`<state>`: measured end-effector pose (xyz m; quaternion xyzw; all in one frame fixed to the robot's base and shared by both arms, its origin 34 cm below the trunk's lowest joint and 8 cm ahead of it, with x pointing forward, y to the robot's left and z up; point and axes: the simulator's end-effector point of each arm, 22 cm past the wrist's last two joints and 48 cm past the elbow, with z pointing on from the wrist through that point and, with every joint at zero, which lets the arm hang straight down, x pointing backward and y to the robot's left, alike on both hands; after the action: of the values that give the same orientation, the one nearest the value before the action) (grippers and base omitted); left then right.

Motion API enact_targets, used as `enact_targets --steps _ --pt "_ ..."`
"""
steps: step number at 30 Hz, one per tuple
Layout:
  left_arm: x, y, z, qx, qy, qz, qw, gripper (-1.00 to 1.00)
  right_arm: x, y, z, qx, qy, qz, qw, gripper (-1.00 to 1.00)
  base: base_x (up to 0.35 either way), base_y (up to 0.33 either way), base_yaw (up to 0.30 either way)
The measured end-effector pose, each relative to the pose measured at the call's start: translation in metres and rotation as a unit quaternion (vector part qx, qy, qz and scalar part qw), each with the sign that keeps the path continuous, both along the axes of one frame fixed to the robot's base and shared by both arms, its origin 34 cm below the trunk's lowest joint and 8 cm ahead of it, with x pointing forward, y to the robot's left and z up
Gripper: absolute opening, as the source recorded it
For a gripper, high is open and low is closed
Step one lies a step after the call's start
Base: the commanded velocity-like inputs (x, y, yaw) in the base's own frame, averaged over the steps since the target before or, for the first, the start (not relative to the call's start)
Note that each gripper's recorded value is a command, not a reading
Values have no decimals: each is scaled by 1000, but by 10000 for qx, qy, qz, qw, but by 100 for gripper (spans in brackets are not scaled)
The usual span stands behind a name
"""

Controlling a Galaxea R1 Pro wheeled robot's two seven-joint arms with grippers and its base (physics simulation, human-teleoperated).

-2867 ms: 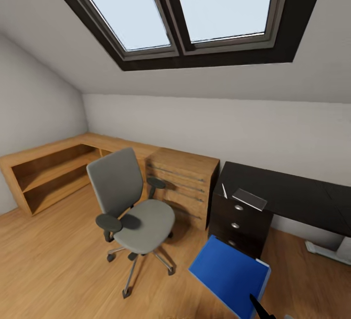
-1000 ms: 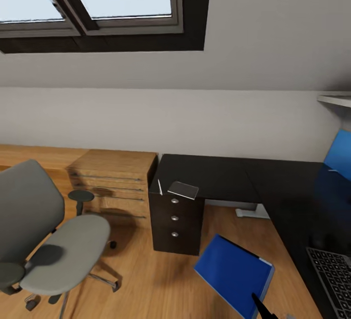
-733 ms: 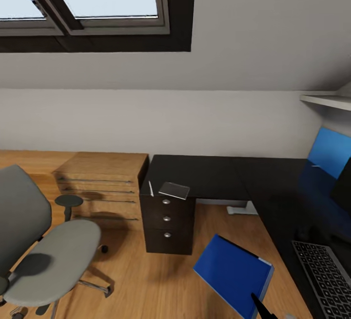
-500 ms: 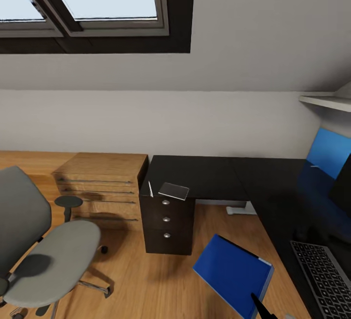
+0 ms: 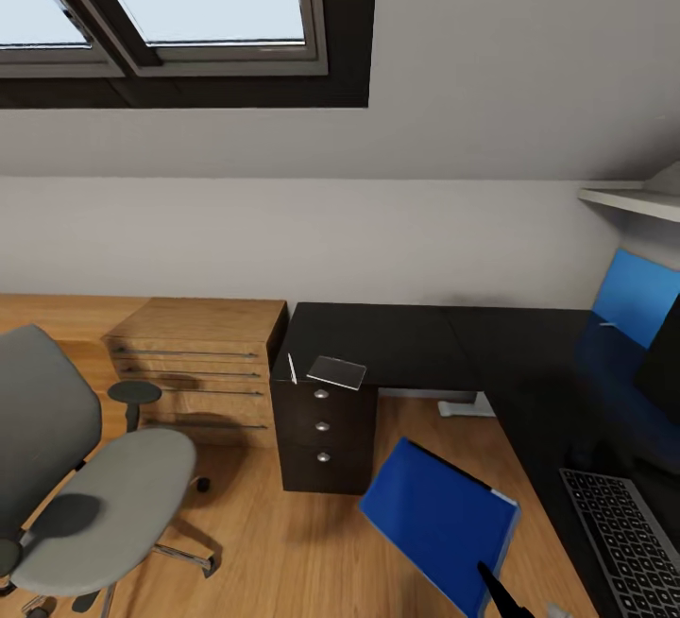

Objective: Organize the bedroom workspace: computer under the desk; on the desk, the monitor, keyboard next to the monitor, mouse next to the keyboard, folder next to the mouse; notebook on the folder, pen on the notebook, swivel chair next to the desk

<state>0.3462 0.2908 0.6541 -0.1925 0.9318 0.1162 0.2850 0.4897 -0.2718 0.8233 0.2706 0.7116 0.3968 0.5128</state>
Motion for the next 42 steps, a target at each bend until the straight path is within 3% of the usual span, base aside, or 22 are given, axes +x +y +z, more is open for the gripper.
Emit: enact_targets --steps 5,11,15,16,17,18,19,21,29,33,35,37,42 --pt "0 -2 0 -12 2 -5 10000 100 13 -3 16 -117 -145 -83 9998 -100 0 0 0" --pt "0 -9 0 -56 4 -11 10000 100 73 -45 120 -876 -846 -1101 9864 -100 0 0 0" --pt "0 -15 -1 -97 4 -12 10000 100 90 -70 158 -1038 -824 -1758 9755 -100 0 0 0" --pt "0 -16 -1 -105 3 -12 9999 100 96 -79 164 -857 -635 -2132 9712 -100 0 0 0" --pt "0 -16 -1 -105 3 -14 9999 100 97 -81 164 -760 -549 -2267 9695 -100 0 0 0" --pt "0 -16 -1 -105 3 -16 9999 100 100 -89 161 -410 -316 -2623 9636 -100 0 0 0" --pt "0 -16 -1 -105 3 -16 9999 100 101 -90 160 -272 -245 -2734 9612 -100 0 0 0" --pt "0 -16 -1 -106 4 -14 9999 100 109 -93 157 310 -44 -3071 9512 -100 0 0 0" --pt "0 -17 0 -111 1 -23 9999 100 116 -74 138 992 235 -3098 9453 -100 140 0 0" --pt "0 -17 0 -108 2 -24 9999 100 117 -72 138 1665 212 -3159 9338 -100 309 0 0" --pt "0 -17 0 -109 2 -24 9999 100 117 -72 139 1866 198 -3181 9293 -100 321 0 0" --pt "0 -17 0 -113 0 -27 9999 100 117 -73 141 2216 148 -3223 9202 -100 326 -78 0" --pt "0 -18 0 -115 1 -30 9999 100 118 -75 150 2270 -38 -3194 9200 -100 327 -107 0"
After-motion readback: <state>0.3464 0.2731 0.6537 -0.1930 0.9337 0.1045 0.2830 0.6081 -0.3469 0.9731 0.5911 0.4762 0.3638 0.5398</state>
